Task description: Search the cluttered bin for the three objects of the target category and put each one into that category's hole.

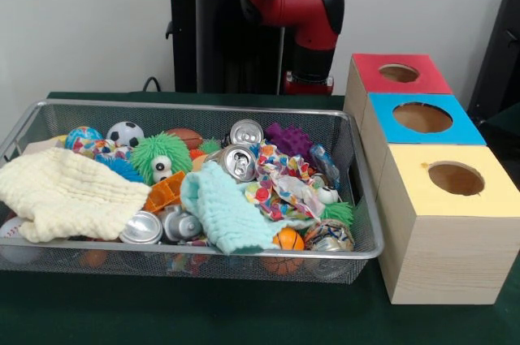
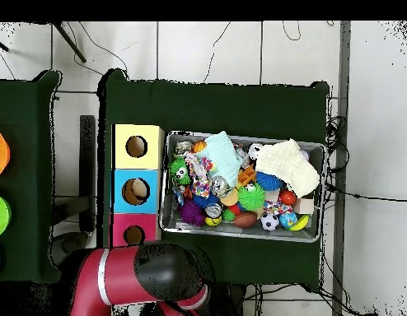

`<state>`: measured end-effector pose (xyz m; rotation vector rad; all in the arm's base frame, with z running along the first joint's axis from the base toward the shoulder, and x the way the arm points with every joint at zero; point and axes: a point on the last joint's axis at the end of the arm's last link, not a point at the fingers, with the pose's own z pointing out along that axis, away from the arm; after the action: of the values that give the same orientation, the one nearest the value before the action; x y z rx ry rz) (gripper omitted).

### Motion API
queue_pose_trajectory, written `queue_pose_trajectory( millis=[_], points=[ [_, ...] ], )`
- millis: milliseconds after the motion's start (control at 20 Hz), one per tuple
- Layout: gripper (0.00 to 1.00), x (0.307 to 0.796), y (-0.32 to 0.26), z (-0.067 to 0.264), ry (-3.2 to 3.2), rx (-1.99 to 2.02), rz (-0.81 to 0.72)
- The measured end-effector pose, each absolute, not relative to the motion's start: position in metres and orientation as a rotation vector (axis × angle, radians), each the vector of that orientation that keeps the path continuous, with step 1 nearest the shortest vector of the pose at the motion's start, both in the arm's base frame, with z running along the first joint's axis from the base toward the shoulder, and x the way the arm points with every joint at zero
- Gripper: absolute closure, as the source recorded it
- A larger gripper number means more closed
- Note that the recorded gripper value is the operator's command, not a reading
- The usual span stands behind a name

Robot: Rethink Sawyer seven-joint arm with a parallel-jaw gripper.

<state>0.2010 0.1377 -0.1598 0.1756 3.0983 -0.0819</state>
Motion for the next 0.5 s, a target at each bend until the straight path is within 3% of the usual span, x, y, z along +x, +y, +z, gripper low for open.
queue_pose_trajectory(
  millis=[500],
  points=[
    [0.0, 0.205, 0.135, -0.176, 3.077, 0.2, -0.103]
  ],
)
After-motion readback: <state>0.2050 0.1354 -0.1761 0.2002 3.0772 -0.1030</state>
